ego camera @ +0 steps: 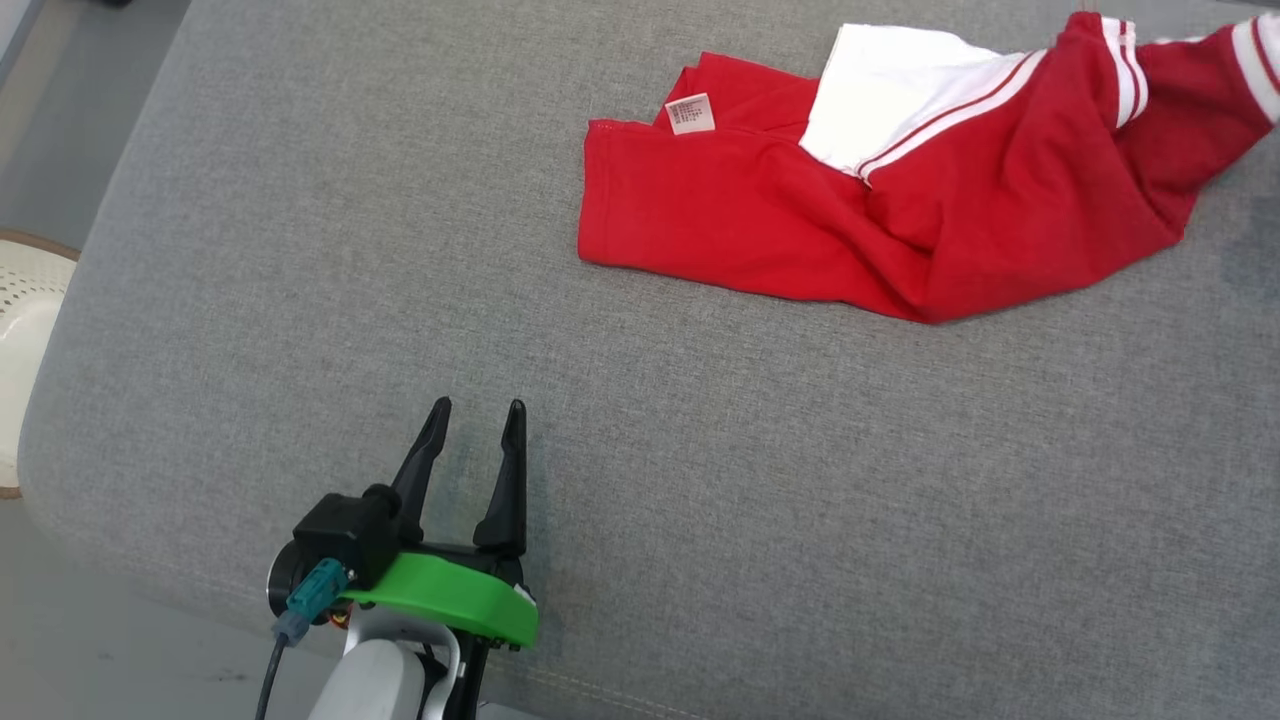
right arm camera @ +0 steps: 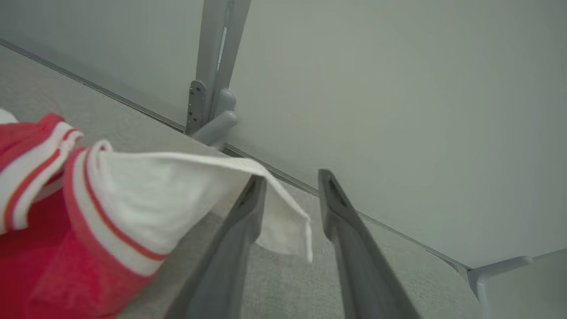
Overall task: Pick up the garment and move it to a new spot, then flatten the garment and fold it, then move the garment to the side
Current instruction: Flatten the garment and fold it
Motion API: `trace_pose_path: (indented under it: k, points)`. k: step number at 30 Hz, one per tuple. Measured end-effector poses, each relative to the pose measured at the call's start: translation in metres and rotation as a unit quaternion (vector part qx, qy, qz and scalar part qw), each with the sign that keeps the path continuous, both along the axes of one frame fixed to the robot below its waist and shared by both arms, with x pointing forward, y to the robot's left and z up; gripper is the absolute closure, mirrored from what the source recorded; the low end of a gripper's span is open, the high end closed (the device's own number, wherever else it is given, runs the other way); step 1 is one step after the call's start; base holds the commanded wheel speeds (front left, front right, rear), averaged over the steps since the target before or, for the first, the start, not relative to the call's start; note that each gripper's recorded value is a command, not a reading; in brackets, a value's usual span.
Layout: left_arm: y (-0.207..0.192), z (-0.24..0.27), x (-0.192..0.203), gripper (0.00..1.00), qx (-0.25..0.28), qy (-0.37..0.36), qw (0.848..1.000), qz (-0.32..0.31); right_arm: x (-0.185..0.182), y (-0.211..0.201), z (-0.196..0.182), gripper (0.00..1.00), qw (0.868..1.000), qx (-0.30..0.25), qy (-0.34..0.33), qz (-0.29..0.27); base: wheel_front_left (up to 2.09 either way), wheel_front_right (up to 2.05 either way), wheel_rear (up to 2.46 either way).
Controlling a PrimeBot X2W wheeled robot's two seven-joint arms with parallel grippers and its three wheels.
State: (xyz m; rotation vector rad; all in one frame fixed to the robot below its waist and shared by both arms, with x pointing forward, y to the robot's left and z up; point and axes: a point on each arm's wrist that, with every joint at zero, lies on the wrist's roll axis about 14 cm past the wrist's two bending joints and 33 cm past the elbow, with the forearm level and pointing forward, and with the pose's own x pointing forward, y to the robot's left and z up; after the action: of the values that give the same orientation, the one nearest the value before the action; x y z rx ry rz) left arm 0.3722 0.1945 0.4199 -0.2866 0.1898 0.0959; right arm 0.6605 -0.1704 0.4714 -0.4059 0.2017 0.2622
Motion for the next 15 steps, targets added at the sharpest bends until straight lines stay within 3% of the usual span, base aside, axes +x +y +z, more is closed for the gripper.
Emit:
trace_pose_path:
  k: [6,12,15]
  points:
    - [0.003,0.001,-0.001,0.00,0.000,-0.001,1.000,0.006,-0.008,-0.017,-0.006,0.00,0.999,0.030,-0.003,-0.032,0.00,0.00,0.00]
    - [-0.005,0.005,0.002,0.00,-0.005,-0.010,1.000,-0.005,-0.023,0.067,0.022,0.00,0.993,0.095,-0.049,0.054,0.00,0.00,0.00]
    - [-0.010,0.007,0.003,0.00,-0.008,-0.013,1.000,-0.014,-0.033,0.092,0.021,0.00,0.989,0.117,-0.040,0.077,0.00,0.00,0.00]
